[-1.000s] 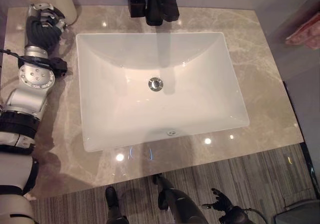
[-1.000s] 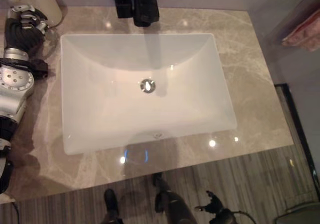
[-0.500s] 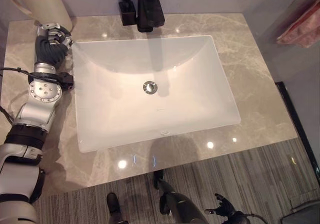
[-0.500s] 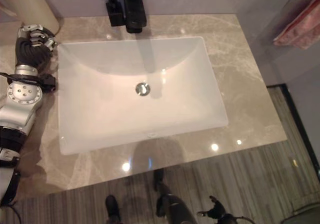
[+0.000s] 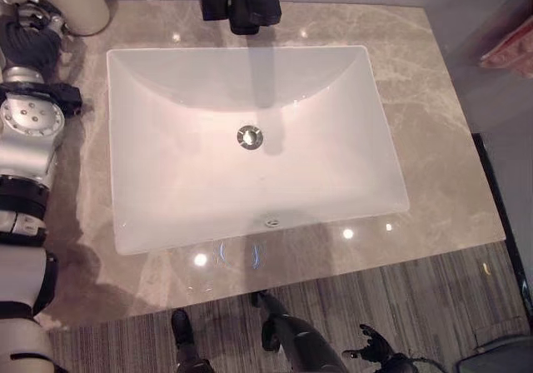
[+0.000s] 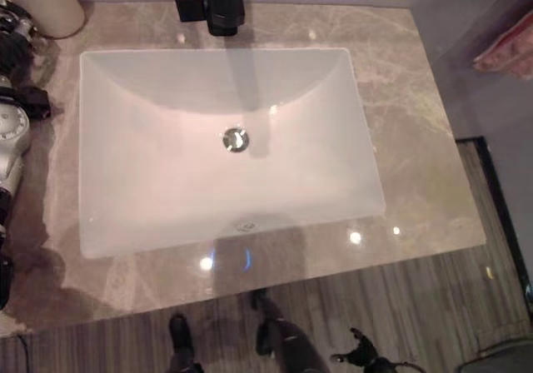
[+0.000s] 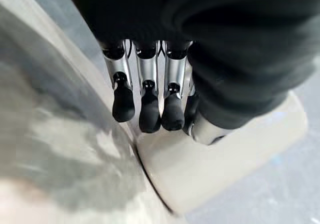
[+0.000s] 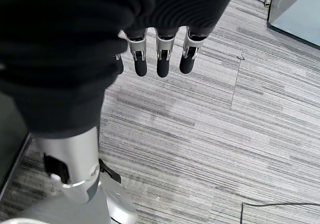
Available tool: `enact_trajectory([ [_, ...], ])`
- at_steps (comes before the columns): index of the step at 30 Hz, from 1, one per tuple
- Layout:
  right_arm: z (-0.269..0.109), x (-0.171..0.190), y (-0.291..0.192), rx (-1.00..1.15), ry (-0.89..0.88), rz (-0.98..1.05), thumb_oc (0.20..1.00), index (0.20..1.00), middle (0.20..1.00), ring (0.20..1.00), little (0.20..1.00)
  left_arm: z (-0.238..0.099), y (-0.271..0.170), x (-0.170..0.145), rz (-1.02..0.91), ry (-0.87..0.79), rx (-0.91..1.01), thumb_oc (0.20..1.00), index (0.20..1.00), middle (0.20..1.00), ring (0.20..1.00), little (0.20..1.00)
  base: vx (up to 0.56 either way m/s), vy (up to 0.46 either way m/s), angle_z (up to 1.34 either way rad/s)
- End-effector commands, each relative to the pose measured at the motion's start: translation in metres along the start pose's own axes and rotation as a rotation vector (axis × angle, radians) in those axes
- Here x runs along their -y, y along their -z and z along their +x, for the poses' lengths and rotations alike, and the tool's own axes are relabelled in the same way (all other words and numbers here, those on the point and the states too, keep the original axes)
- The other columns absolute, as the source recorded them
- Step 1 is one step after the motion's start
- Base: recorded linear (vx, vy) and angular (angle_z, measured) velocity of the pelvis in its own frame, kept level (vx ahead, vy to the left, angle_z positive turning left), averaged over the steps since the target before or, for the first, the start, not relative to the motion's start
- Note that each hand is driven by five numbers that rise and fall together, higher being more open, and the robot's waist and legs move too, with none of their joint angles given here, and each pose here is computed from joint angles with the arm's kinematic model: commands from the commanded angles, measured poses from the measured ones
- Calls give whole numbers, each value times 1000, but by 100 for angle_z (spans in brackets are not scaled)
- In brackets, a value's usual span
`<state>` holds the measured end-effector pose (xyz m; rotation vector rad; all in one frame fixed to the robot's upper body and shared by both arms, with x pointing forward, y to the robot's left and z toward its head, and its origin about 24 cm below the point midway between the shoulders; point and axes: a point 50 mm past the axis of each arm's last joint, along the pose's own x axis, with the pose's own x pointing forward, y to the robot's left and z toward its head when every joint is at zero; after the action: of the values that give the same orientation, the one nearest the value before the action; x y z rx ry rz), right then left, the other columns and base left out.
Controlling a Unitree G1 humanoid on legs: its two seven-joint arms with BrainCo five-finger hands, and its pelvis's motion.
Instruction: Put brush and paste in cup on sink, flatten towel.
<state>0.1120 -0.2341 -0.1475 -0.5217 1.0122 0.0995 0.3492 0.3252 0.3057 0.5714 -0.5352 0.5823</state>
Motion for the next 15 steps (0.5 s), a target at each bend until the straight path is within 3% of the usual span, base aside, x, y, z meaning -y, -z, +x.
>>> enact_trajectory([
  [1, 2, 18, -9, 38, 60, 37, 1000, 1000, 1000, 1000, 1000, 15, -14, -22, 50, -79, 29, 200, 200, 200, 200, 200, 45, 3, 5],
  [7, 2, 19, -12, 52, 59, 58, 1000, 1000, 1000, 1000, 1000, 28, -28, -34, 105, -106, 43, 200, 200, 200, 200, 200, 10, 10, 0],
  [15, 0, 23, -9, 62, 62, 59, 1000, 1000, 1000, 1000, 1000, 26, -49, -12, 188, -6, 175, 200, 200, 200, 200, 200, 0, 7, 1],
])
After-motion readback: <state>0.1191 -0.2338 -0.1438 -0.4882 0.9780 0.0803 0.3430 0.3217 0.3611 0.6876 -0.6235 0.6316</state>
